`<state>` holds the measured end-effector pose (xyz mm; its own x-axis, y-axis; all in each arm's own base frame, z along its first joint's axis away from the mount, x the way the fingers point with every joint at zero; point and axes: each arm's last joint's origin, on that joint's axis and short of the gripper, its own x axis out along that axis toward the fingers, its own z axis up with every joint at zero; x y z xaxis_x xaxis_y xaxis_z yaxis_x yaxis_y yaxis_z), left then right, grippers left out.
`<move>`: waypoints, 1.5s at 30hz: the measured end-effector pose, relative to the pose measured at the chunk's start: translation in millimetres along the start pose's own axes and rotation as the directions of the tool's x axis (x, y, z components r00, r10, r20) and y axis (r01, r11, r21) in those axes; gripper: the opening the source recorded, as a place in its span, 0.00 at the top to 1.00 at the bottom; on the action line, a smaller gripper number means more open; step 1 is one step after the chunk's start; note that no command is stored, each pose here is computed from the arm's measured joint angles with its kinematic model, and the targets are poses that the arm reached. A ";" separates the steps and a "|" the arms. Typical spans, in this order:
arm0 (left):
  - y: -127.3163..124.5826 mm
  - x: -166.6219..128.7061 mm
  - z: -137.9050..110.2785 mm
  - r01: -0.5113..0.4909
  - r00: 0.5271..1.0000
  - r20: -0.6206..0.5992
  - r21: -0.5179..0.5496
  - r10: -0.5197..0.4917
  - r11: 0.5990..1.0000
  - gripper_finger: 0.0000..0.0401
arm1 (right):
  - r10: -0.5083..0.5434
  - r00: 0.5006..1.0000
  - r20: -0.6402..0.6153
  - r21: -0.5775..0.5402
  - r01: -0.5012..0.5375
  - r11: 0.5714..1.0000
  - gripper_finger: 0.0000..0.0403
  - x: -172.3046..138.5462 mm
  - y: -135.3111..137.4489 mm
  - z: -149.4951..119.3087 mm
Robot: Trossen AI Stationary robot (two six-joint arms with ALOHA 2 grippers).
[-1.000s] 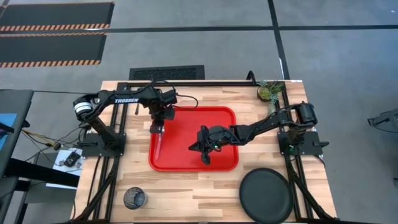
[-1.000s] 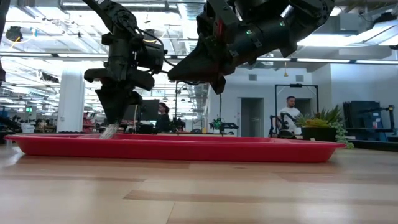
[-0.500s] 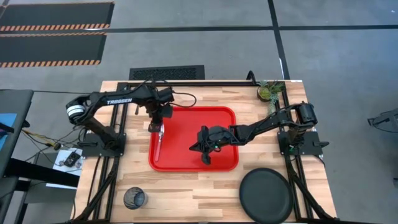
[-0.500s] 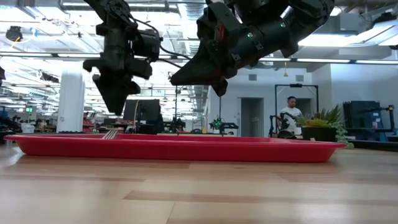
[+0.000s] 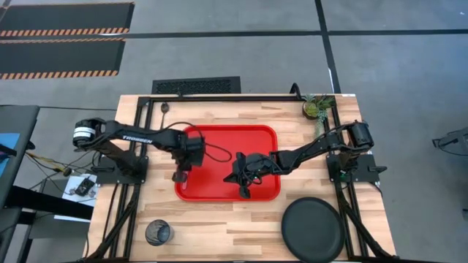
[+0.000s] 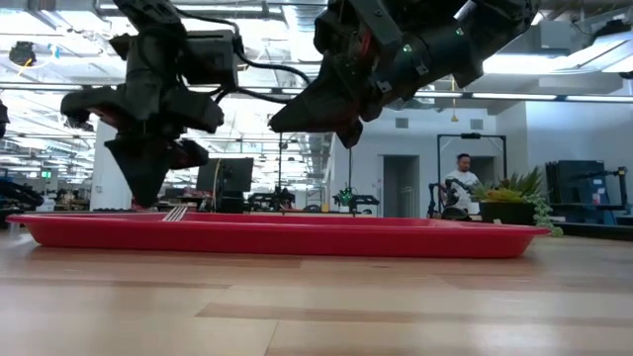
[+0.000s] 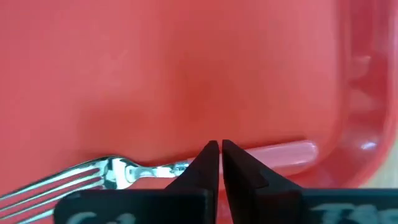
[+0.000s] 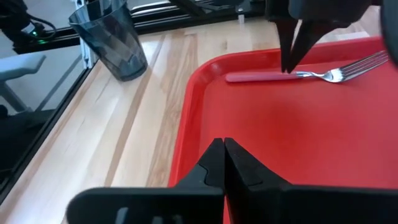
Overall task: Pick and place plate/cup/fork/spoon on tray
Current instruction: Put the pink fork on the red serving tray
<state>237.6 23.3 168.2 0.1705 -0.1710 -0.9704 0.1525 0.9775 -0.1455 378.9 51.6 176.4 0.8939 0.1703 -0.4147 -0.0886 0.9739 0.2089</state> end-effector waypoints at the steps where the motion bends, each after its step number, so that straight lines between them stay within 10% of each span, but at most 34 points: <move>1: 0.1 0.6 -0.7 -0.008 1.000 -0.005 -0.011 0.008 1.000 1.00 | 0.000 1.000 0.000 0.000 0.000 1.000 0.97 0.0 0.0 0.0; 45: 36.0 17.6 -24.5 -0.138 0.989 0.033 -0.128 0.143 0.982 1.00 | 0.000 1.000 0.000 0.001 0.000 1.000 0.97 0.0 -0.3 0.1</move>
<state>222.3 58.5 141.1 0.2227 -0.0333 -0.9743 0.0015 0.9994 -0.0338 379.0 51.3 176.4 0.8940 0.1704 -0.4144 -0.0882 0.9737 0.2099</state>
